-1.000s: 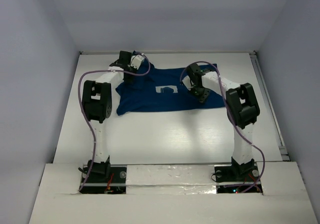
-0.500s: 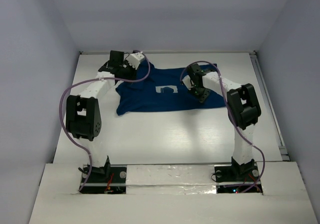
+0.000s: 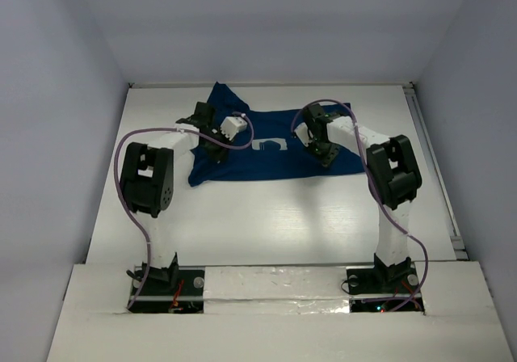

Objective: Fold and stack the t-shirts
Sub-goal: Fold the flattened tshirt in 1/3 of the way

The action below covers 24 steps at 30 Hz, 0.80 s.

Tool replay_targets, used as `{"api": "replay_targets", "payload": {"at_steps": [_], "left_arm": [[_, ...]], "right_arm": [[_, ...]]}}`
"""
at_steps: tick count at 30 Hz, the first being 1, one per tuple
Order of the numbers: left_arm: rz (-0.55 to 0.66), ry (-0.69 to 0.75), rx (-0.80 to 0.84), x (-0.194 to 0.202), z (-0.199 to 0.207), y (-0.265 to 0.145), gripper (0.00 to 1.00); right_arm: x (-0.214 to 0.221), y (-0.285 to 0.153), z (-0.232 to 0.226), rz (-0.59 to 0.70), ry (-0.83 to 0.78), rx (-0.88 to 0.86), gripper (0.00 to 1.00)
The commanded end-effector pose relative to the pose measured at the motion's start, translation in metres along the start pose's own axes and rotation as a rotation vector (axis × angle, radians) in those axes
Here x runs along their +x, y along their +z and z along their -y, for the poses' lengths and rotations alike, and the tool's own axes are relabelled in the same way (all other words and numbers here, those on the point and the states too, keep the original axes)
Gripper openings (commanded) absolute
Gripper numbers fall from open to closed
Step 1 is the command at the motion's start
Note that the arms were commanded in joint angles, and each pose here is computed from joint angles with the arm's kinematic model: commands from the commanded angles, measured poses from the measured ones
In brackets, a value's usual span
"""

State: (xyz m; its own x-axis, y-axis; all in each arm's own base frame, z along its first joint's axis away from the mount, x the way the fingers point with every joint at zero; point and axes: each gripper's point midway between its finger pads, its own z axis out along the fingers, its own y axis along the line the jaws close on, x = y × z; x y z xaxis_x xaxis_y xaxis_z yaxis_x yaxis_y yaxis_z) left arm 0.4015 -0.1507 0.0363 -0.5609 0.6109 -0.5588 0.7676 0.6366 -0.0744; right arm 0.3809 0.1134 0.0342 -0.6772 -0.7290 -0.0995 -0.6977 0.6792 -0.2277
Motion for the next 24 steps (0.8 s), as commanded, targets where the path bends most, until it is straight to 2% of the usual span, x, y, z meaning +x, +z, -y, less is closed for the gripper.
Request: {"api": "replay_targets", "payload": {"at_steps": [1, 11, 16, 24], "left_arm": [[-0.083, 0.014, 0.019, 0.026, 0.008, 0.003, 0.00], [-0.299, -0.012, -0.089, 0.103, -0.006, -0.003, 0.00], [-0.314, -0.029, -0.085, 0.120, -0.018, -0.015, 0.00], [-0.364, 0.011, 0.002, 0.141, -0.001, -0.028, 0.00]], "right_arm": [[0.001, -0.003, -0.006, 0.003, -0.005, -0.016, 0.06], [0.025, 0.006, -0.026, -0.069, -0.021, -0.095, 0.06], [0.029, 0.005, -0.035, -0.081, -0.024, -0.143, 0.04], [0.041, 0.002, -0.068, -0.101, -0.089, -0.234, 0.01]]}}
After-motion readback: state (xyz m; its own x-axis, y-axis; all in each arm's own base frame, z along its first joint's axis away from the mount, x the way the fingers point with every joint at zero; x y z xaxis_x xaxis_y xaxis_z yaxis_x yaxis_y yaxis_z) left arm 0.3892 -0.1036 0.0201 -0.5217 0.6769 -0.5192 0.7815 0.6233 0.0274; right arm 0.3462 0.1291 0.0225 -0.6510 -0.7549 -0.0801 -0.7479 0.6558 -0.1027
